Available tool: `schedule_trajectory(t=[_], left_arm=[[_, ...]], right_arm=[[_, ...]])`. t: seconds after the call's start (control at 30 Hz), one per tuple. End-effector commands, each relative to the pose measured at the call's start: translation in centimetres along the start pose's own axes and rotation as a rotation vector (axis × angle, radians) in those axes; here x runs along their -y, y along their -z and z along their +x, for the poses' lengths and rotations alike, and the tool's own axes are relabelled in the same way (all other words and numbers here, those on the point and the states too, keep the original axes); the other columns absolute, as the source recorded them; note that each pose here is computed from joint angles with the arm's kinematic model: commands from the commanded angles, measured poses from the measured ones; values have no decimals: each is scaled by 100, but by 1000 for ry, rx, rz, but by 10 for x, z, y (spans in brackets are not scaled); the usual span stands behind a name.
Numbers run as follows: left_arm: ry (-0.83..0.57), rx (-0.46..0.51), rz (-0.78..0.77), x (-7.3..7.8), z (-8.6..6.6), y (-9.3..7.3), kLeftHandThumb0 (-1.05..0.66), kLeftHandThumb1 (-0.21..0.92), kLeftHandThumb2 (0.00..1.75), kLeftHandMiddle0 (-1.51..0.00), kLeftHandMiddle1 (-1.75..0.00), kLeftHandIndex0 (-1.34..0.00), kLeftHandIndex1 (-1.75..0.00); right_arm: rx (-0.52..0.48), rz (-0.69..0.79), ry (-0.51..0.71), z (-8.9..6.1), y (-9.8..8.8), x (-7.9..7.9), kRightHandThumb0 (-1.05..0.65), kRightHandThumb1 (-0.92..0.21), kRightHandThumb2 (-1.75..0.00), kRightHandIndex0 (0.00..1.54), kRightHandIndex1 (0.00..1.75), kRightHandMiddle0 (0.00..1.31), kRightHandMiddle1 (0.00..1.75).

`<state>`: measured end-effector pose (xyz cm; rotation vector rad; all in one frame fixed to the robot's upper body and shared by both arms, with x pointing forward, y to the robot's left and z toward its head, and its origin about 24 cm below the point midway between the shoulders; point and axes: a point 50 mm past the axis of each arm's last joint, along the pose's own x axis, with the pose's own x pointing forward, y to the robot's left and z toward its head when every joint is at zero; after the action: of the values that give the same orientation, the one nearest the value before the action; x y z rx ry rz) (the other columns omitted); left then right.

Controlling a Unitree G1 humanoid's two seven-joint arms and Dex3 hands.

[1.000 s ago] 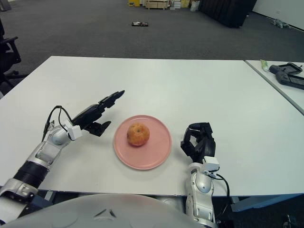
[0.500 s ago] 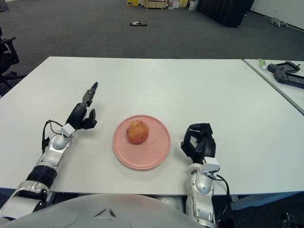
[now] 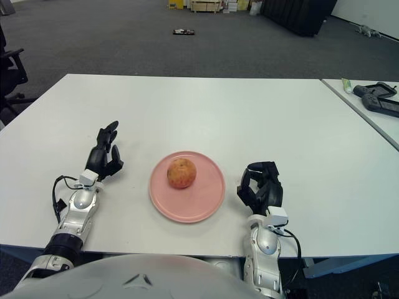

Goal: Put the apple into the plate.

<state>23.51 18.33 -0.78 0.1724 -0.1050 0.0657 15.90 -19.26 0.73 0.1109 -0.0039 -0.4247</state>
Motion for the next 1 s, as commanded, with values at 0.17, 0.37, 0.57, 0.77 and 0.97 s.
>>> schedule_trajectory(t=[0.17, 0.37, 0.57, 0.77, 0.97], left_arm=[[-41, -158, -26, 1, -19, 20, -73, 92, 101, -23, -128, 0, -123], [-72, -242, -7, 1, -23, 24, -63, 92, 105, -31, -148, -3, -154], [-99, -258, 19, 2, -25, 21, -55, 92, 106, -40, -161, -27, -172], [-84, -228, 31, 6, -26, 15, -49, 92, 104, -49, -168, -42, -174], [-73, -228, 50, 5, -28, 15, -39, 74, 83, -59, -168, -32, -175]], right_arm=[[34, 29, -4, 4, -2, -2, -39, -66, -89, 80, 175, 36, 175], [34, 31, -2, 6, -1, -3, -39, -65, -90, 80, 175, 36, 175], [31, 29, -5, 6, 0, -4, -39, -64, -91, 79, 175, 37, 175], [38, 28, -23, 6, 0, -4, -39, -64, -92, 80, 175, 37, 175], [42, 31, -27, 6, 0, -5, -39, -64, -92, 80, 175, 37, 175]])
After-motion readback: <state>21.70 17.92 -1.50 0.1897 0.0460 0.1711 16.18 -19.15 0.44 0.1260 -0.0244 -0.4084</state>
